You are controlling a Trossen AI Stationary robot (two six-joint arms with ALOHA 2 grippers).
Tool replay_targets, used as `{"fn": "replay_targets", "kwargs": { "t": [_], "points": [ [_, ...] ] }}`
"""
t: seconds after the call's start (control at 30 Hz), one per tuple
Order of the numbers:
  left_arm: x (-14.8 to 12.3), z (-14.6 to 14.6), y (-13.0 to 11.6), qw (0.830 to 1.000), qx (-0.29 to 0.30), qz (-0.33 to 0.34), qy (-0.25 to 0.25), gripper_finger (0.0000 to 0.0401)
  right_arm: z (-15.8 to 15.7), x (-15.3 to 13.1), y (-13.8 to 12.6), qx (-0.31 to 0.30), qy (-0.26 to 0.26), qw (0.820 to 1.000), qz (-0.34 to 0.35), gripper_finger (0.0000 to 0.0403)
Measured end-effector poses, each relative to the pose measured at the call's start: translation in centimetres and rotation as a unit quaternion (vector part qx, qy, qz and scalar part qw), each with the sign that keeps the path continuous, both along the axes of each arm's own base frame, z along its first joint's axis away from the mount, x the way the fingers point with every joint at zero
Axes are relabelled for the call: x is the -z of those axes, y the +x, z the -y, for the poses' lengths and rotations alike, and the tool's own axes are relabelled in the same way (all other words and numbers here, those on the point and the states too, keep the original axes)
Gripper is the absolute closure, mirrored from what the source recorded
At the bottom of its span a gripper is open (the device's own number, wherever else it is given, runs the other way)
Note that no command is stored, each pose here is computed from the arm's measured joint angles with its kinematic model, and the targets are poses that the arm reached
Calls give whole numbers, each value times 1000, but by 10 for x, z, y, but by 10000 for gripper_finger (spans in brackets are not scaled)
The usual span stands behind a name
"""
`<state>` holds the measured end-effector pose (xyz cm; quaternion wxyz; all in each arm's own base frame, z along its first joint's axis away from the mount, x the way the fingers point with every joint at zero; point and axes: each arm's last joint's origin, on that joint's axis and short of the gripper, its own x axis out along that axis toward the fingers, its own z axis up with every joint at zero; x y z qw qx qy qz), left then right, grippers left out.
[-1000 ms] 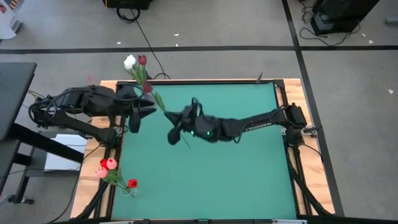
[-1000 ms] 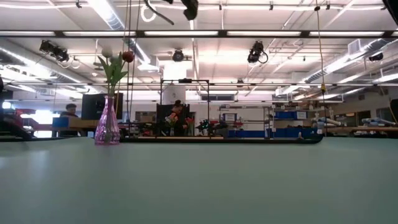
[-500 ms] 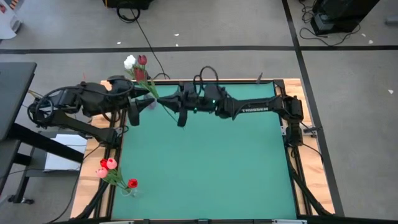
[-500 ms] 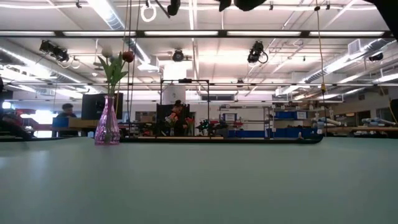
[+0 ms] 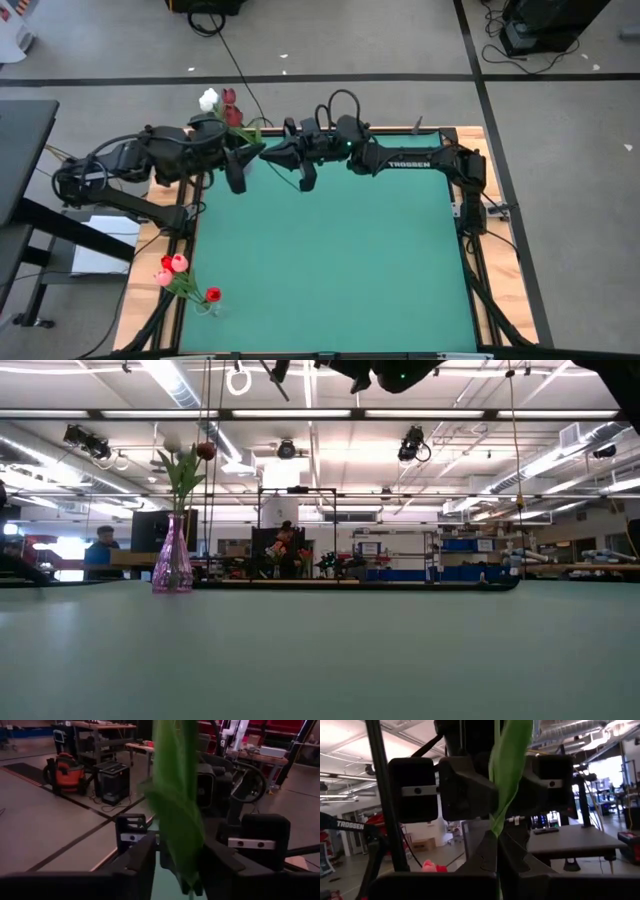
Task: Sort flowers into vase by color
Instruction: Put the dark red flower into the violet vase
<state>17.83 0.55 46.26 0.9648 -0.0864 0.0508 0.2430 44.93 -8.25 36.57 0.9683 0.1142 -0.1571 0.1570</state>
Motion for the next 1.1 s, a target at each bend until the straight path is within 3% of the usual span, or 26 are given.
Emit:
{"fn": "replay_targets", "kwargs": {
  "t": [0.17,0.23,0.3,0.43,0.6,0.7,0.8,0.93,1.1],
  "points": [
    [-1,0,5,1000,2,8,0,328,5,-2,-2,-5,-5,1000,11,397],
    [-1,0,5,1000,2,8,-1,371,8,-2,-3,-10,5,1000,6,388],
    [-1,0,5,1000,3,10,-5,387,11,-1,-3,-19,12,1000,1,371],
    [3,-1,3,1000,-8,-10,-8,392,18,2,-4,-22,37,999,-25,317],
    [20,-11,-5,991,-102,-72,-40,393,34,14,-4,-15,85,991,-97,262],
    [29,-20,-11,978,-169,-107,-50,393,41,28,-3,-5,124,977,-172,256],
    [34,-30,-17,965,-222,-131,-44,393,42,39,-3,-3,113,968,-223,258],
    [36,-45,-23,948,-276,-156,-26,393,41,43,-4,-18,91,966,-240,263],
    [36,-62,-29,934,-303,-191,-8,393,40,43,-4,-24,89,966,-240,265]
  ]
}}
